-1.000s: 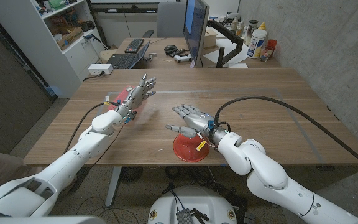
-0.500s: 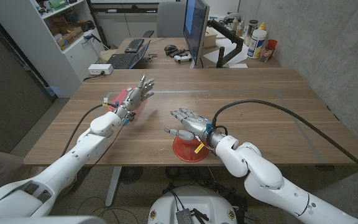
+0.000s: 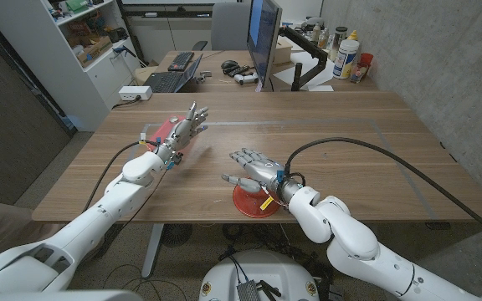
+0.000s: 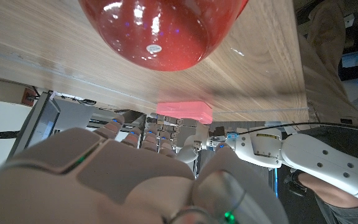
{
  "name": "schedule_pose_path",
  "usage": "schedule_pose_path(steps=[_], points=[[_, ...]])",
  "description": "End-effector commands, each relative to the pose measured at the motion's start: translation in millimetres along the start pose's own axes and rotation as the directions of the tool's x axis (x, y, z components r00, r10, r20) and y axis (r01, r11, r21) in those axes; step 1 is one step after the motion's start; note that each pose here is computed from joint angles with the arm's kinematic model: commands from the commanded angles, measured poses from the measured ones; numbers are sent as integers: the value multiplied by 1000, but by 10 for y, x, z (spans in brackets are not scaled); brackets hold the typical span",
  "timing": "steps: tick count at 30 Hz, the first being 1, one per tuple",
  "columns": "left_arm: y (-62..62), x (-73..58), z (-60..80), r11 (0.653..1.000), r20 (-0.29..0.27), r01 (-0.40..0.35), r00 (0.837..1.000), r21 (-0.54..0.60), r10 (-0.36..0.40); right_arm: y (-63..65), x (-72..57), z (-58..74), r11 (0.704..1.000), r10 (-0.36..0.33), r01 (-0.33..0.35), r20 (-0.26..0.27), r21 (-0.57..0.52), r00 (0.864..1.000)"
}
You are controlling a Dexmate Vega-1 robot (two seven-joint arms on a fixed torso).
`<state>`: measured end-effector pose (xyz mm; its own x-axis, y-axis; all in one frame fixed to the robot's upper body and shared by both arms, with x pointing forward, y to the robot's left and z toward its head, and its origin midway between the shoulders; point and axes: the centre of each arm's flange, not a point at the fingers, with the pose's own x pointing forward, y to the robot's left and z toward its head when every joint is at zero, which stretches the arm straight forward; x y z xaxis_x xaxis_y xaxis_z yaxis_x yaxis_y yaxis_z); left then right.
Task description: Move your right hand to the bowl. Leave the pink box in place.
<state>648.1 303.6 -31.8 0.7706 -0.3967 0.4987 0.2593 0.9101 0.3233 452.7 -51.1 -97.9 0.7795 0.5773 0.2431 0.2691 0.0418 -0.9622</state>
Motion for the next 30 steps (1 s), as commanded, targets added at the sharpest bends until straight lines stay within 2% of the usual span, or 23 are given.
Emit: schedule_pose_path(steps=[1, 8, 22, 30], points=[[-42, 27, -27, 1000, 2, 11, 1000, 4, -11, 82, 5, 16, 1000, 4, -4, -16, 4, 1000], [-50, 48, -23, 1000, 7, 16, 1000, 9, -17, 136, -42, 39, 1000, 1, -1, -22, 7, 1000], [-45, 58, -6, 999, 11, 28, 1000, 23, -28, 243, -49, 37, 1000, 0, 0, -23, 26, 1000], [-75, 53, 10, 999, 18, 32, 999, 34, -33, 257, -53, 23, 1000, -11, 11, -21, 11, 1000]])
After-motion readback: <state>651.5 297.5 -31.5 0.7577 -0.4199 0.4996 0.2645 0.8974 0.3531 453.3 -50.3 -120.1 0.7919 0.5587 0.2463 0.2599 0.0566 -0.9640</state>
